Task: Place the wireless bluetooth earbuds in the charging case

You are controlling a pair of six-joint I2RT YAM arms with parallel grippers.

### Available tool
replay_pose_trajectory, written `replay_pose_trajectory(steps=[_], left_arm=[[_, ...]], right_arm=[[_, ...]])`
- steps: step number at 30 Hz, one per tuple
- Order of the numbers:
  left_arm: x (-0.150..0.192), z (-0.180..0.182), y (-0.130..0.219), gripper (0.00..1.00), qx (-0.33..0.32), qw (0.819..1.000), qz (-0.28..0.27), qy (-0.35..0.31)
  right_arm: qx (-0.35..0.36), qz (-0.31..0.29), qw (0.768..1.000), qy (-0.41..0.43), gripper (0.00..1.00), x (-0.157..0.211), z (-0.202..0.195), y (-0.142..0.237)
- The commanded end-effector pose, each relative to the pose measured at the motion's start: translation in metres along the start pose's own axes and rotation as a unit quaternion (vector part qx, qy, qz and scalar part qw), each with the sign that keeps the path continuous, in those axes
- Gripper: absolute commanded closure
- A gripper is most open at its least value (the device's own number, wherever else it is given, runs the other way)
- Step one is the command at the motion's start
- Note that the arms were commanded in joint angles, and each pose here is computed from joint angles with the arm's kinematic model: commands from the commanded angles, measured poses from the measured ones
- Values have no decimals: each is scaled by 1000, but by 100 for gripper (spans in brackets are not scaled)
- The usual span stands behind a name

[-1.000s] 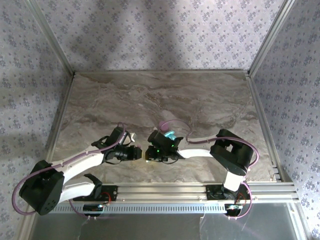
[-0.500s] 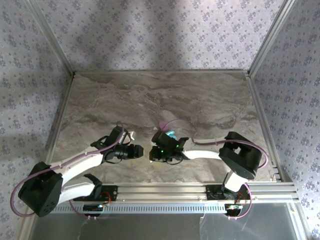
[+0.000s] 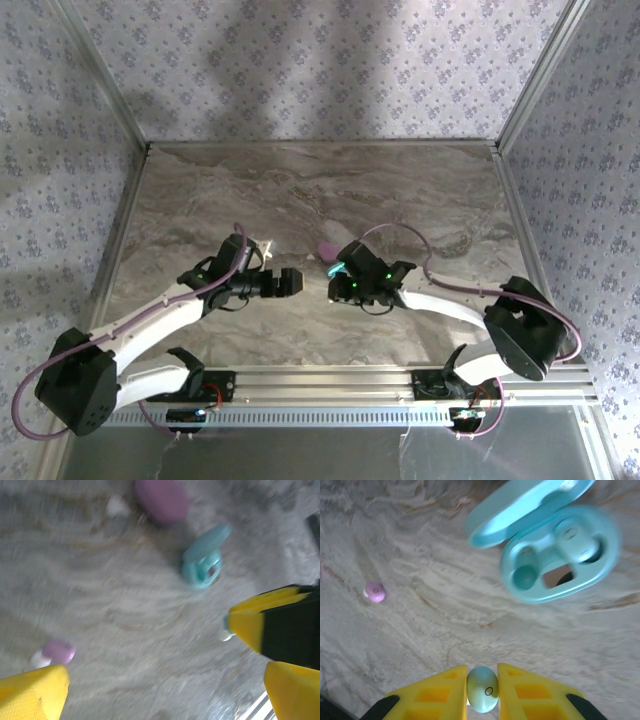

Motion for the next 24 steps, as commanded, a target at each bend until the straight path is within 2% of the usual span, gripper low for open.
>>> replay_pose_trajectory(steps=[1,6,9,14,18,24], left_arm=[[-30,-16,5,0,8,999,-41,-30],[-65,-33,7,0,37,992,-113,-44],[-74,-32,3,0,41,988,-142,-42],[-67,-23,-12,0,38,981,-174,-73],[-56,-16,-21,0,23,980,-174,-91],[-49,-13,-16,0,5,977,-183,-112]], right_arm=[[38,-7,999,18,78,-7,-22,10],[50,-26,998,17,78,-26,-27,15],[61,-33,997,19,78,-34,-29,15],[75,-41,996,23,78,-43,-29,14],[87,-43,995,27,78,-45,-27,13],[104,-49,993,36,78,-48,-21,10]])
Point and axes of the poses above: each hand's point on the last joint's axis, 136 mm out from that joint toward the fingers, its own y axis back along the fingers, its own z axis along the line the jaws close on, x = y × z, the point moved 2 cm from there along y, back along the fingers, and after that the axes turned 7 degrees about -y, right-handed, at the moved point
